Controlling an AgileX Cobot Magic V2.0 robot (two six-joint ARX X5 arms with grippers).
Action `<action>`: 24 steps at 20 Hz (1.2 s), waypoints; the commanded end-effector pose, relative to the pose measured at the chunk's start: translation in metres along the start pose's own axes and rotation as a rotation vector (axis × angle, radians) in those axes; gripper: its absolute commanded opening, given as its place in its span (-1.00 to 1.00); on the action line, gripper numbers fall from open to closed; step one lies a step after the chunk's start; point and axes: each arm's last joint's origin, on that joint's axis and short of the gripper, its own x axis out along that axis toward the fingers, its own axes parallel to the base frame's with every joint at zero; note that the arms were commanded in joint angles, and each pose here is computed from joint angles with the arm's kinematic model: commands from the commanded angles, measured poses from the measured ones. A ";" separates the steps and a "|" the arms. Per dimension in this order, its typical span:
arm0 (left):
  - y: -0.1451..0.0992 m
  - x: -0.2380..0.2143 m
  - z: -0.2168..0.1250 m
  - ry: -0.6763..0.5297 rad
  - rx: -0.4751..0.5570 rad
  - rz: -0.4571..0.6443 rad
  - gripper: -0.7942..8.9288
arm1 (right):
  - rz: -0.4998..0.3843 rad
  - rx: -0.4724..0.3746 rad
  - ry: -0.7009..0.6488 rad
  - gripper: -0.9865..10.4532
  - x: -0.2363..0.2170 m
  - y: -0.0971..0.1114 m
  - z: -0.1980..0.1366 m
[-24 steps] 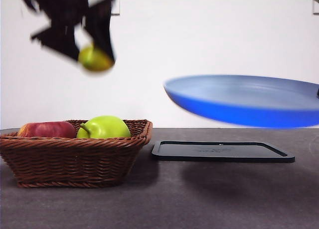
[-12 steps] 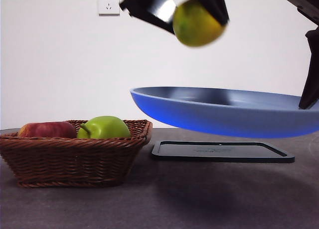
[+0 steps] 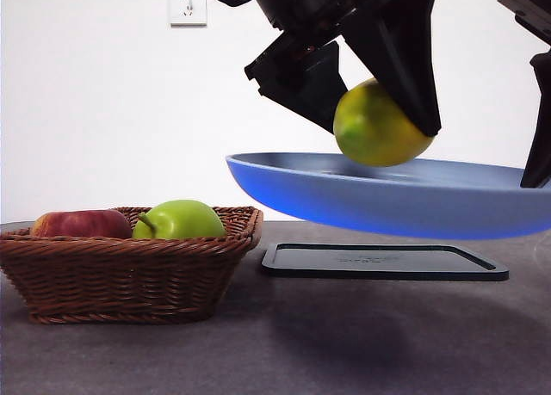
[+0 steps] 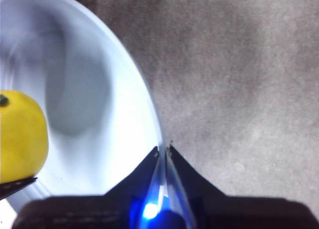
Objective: Take the lemon from the basket,put the lemon in the plate,hand out the plate
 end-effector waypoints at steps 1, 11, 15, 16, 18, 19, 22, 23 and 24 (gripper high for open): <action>-0.006 0.004 0.003 -0.006 0.026 -0.010 -0.47 | 0.011 0.002 -0.004 -0.82 -0.001 0.002 0.003; -0.008 0.020 0.001 0.022 0.033 0.006 -0.20 | 0.011 -0.005 -0.003 -0.82 -0.001 0.002 0.003; -0.008 0.020 0.001 0.022 0.032 0.011 -0.04 | 0.010 -0.004 -0.004 -0.82 -0.001 0.002 0.003; -0.008 0.020 0.001 0.022 0.031 0.011 -0.04 | 0.010 -0.003 -0.004 -0.82 -0.001 0.002 0.003; -0.008 0.020 0.001 0.021 0.026 0.011 -0.04 | 0.010 -0.002 -0.004 -0.82 -0.001 0.002 0.003; -0.008 0.017 0.001 0.016 0.014 0.011 -0.04 | 0.009 0.003 -0.004 -0.82 -0.001 0.002 0.003; -0.004 -0.002 0.003 -0.011 -0.008 0.021 -0.04 | 0.002 0.022 -0.003 -0.82 0.000 0.001 0.004; -0.002 -0.014 0.003 -0.025 -0.014 0.027 -0.04 | 0.000 0.040 0.001 -0.82 0.001 0.000 0.004; 0.000 -0.026 0.003 -0.039 -0.021 0.038 -0.04 | -0.002 0.050 0.003 -0.82 0.002 -0.002 0.005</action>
